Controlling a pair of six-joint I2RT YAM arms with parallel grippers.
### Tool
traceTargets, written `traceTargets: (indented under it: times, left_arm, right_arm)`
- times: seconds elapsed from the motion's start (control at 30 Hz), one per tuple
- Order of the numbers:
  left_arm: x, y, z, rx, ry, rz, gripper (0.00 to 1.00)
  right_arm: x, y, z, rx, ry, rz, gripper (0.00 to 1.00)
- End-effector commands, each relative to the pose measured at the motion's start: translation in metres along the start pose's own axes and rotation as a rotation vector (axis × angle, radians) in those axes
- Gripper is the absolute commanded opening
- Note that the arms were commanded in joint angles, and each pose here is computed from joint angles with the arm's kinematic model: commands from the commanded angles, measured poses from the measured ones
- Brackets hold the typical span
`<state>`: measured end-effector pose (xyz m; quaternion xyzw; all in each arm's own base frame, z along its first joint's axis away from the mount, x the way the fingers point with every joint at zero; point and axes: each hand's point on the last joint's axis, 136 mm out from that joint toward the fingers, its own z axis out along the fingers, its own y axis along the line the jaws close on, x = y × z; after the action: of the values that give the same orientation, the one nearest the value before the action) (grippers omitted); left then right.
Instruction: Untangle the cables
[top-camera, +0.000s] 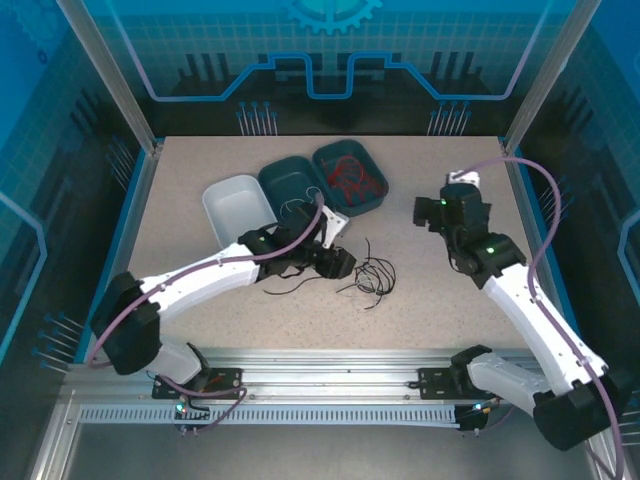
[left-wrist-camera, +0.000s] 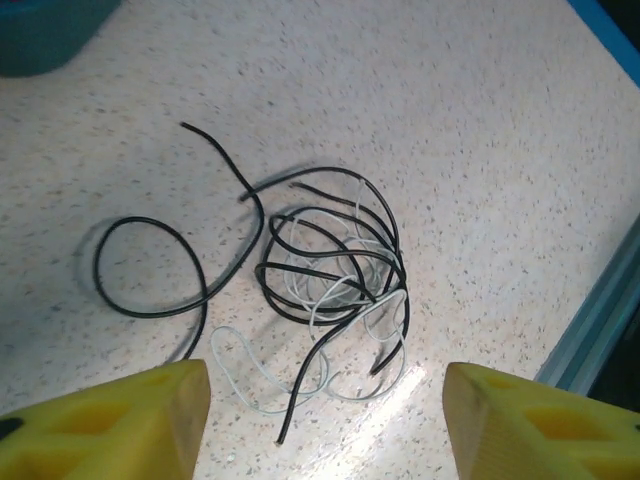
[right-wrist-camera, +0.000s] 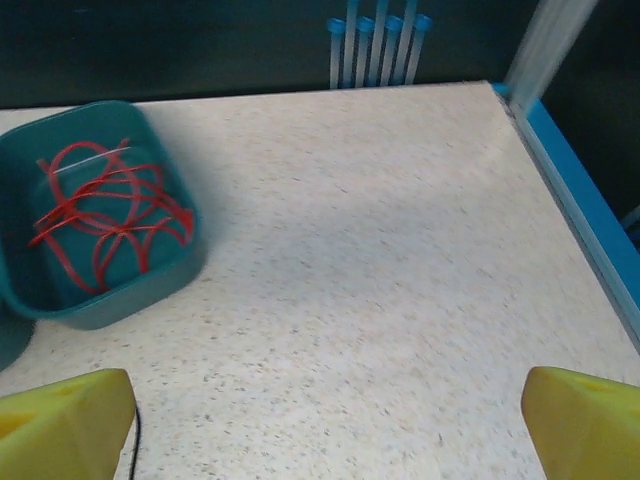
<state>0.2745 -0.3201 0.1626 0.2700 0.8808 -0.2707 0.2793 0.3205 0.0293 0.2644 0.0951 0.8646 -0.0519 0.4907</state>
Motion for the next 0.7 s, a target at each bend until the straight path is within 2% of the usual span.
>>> traceTargets:
  times: [0.0, 0.07, 0.23, 0.43, 0.67]
  left_arm:
    - [-0.004, -0.015, 0.014, 0.073, 0.034, 0.129, 0.56]
    - [0.002, -0.015, 0.027, 0.089, 0.075, 0.145, 0.49]
    - [0.010, -0.028, 0.055, 0.147, 0.153, 0.181, 0.45]
    - [0.020, -0.035, 0.077, 0.126, 0.226, 0.246, 0.33]
    - [0.027, -0.039, 0.091, 0.100, 0.267, 0.302, 0.32]
  right_arm:
    - [0.025, -0.025, 0.000, 0.025, 0.068, 0.146, 1.00]
    - [0.038, -0.032, 0.001, 0.020, 0.092, 0.191, 1.00]
    - [0.076, -0.049, 0.004, 0.074, 0.181, 0.217, 1.00]
    - [0.104, -0.056, 0.006, 0.109, 0.244, 0.242, 1.00]
    - [0.115, -0.065, 0.001, 0.143, 0.251, 0.257, 1.00]
